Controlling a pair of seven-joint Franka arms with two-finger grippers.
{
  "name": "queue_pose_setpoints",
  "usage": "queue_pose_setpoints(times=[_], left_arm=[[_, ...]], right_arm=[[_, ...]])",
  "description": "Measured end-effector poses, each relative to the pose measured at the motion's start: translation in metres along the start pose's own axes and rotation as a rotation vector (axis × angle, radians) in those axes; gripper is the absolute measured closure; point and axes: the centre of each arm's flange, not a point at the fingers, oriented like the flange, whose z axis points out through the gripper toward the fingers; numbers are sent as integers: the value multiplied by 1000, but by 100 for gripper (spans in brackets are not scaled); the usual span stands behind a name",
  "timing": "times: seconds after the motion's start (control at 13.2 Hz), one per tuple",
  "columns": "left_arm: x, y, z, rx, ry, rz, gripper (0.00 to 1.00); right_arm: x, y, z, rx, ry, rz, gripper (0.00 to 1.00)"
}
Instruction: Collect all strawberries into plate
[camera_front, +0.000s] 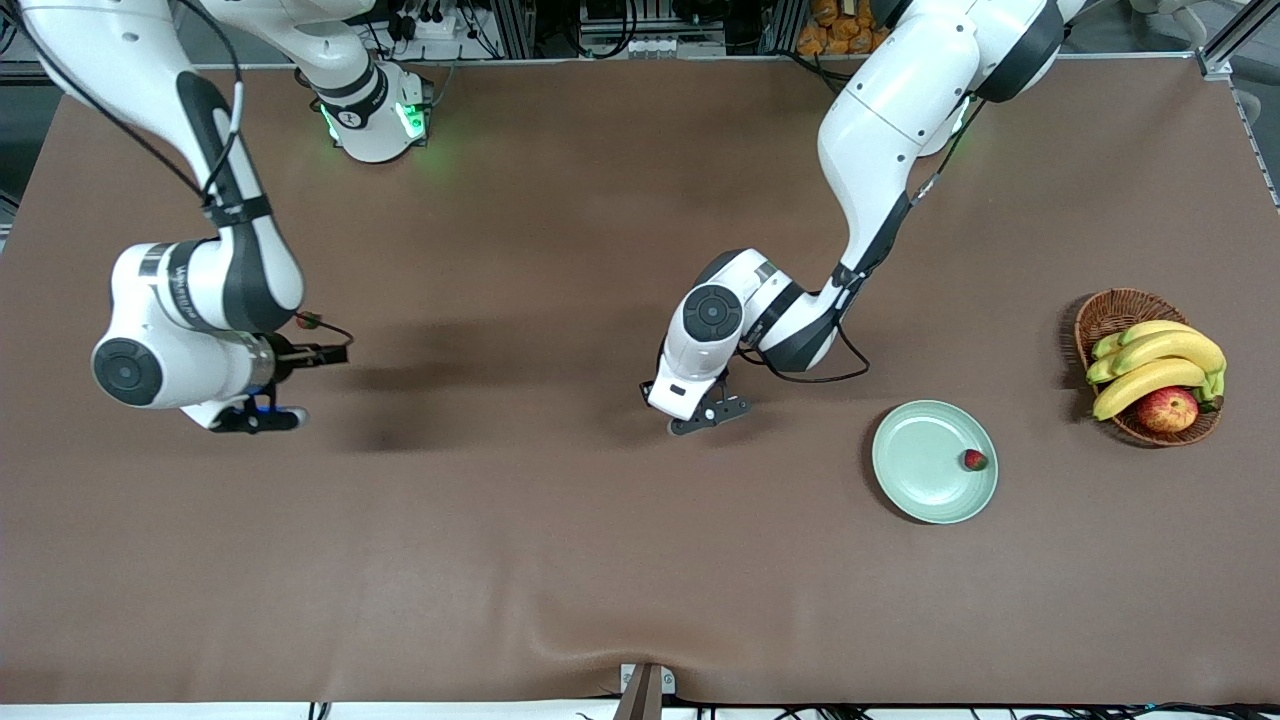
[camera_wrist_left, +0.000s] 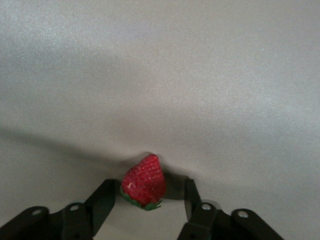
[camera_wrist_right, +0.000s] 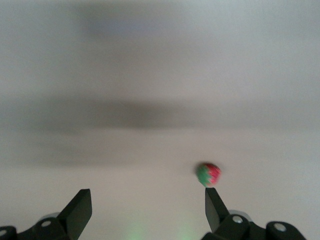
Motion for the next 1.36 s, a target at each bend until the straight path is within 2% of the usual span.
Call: queue_pose_setpoints(times=[0.15,0.23,0.38,0.53,0.61,0.91,1.14,1.29,1.36], left_arm=[[4,0,-3,-4,7,10,41],[8,-1,-3,-4,12,13,41],[15,-3,-4,-3,21,23,44],[19,-5,-5,-1,26,37,65],[20,-4,-6,-4,29,39,70],[47,-15,-29,9,42,3,70],[101,-61,-76,77,32,-20,70],[138,-109,-88,108,16,-32,70],[153,-132,-89,121,5,-48,70]], right_arm=[[-14,27,40,-13,-74,-1,0],[-18,36,55,-20,-81,-12,0],[-22,52,80,-26,-62,-40,0],[-26,57,103,-26,-63,-52,0],[-28,57,109,-26,-68,-55,0],[-26,59,114,-29,-59,-54,0],[-20,64,122,-35,-39,-47,0],[-18,66,128,-36,-40,-44,0],[-18,67,129,-35,-42,-42,9]])
